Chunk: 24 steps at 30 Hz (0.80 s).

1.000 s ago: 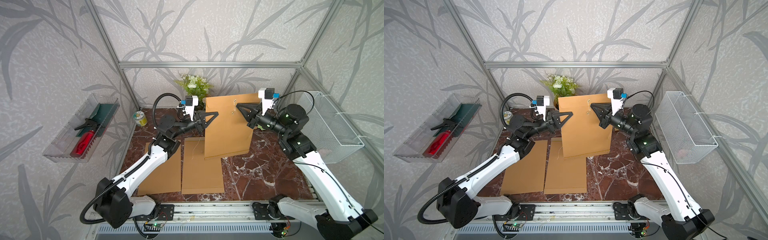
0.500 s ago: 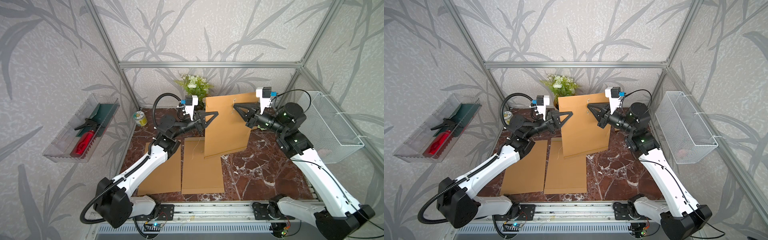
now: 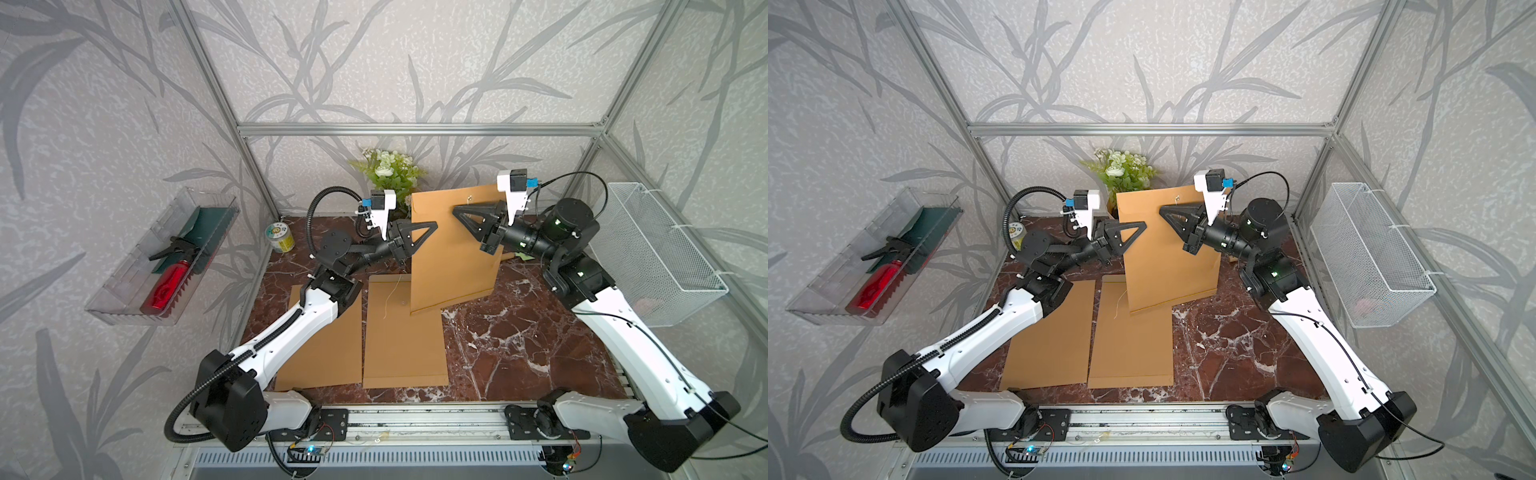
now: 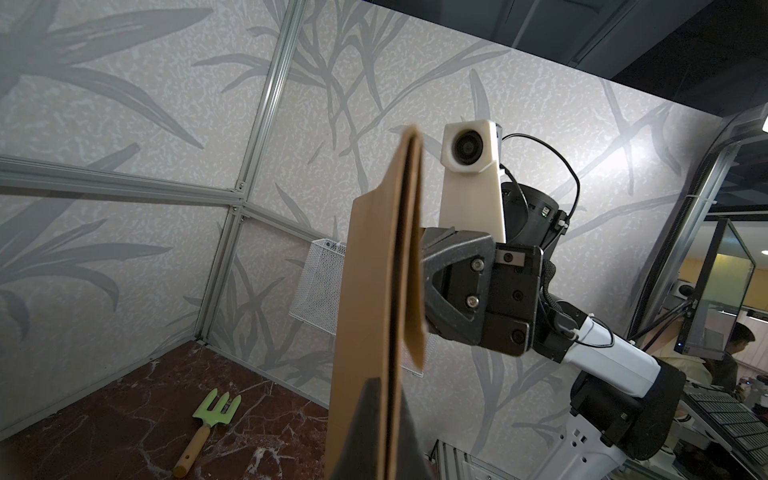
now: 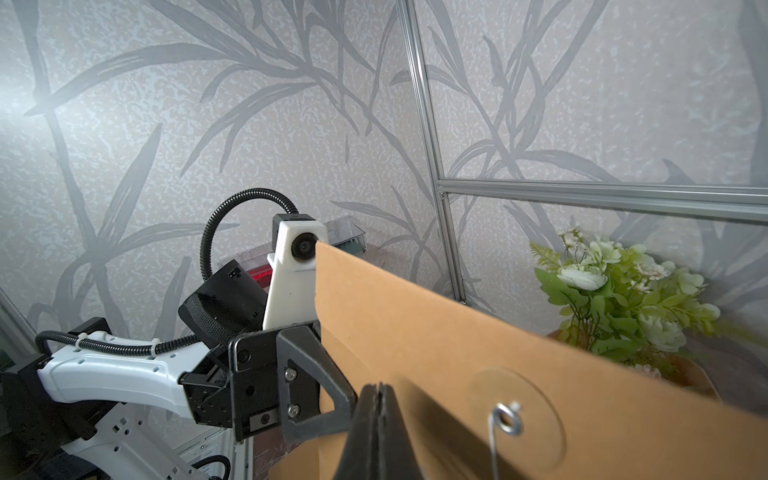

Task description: Open the file bag

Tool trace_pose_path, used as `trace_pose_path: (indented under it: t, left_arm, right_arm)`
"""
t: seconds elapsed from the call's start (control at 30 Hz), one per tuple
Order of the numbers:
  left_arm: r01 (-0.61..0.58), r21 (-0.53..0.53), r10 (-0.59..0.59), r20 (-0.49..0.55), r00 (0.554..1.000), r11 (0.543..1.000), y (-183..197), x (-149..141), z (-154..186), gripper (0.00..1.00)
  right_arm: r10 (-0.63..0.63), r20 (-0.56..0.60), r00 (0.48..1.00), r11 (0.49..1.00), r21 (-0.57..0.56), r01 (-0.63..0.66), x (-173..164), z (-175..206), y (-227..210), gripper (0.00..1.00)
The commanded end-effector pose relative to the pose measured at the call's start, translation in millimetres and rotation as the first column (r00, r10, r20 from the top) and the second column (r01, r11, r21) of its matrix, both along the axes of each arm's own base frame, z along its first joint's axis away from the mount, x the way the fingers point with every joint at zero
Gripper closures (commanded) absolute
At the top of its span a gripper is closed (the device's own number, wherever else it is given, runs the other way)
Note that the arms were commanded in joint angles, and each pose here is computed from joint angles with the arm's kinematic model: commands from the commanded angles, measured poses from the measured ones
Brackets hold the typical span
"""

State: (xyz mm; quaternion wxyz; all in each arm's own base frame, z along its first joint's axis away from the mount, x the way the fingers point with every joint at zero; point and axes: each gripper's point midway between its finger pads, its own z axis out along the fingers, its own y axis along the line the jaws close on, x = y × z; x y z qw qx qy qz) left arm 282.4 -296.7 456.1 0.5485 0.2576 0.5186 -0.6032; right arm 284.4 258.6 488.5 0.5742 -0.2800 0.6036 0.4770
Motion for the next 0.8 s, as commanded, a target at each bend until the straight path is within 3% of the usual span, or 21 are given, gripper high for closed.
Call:
trace_pose_path:
  t: [0.0,0.13,0.27,0.5,0.77]
  left_arm:
    - [-0.004,-0.039,0.005,0.033,0.999,0.999,4.8,-2.7,9.3,1.0]
    - [-0.009,-0.039,0.01,0.03,0.999,0.999,4.6,-0.7,8.6,1.0]
    - [-0.015,-0.044,0.016,0.027,0.999,0.999,5.0,0.2,9.4,1.0]
    - [-0.024,-0.007,0.024,0.015,1.0,1.0,4.0,1.8,9.0,1.0]
    - [-0.011,0.005,0.011,-0.005,1.0,1.0,2.5,1.6,12.2,1.0]
  right_arm:
    - [-0.014,0.056,0.998,1.0,0.014,0.013,-9.0,16.7,-4.2,1.0]
    - [-0.036,0.06,0.998,0.999,-0.014,0.037,-15.8,16.9,-10.6,1.0]
    - [-0.135,0.091,0.987,0.99,-0.038,0.139,-21.3,19.9,-28.8,0.81]
    - [-0.243,0.149,0.959,0.948,-0.174,0.267,-26.1,12.0,-51.2,0.63]
    - [-0.252,0.153,0.956,0.919,-0.271,0.286,-9.9,-6.9,-47.9,0.58]
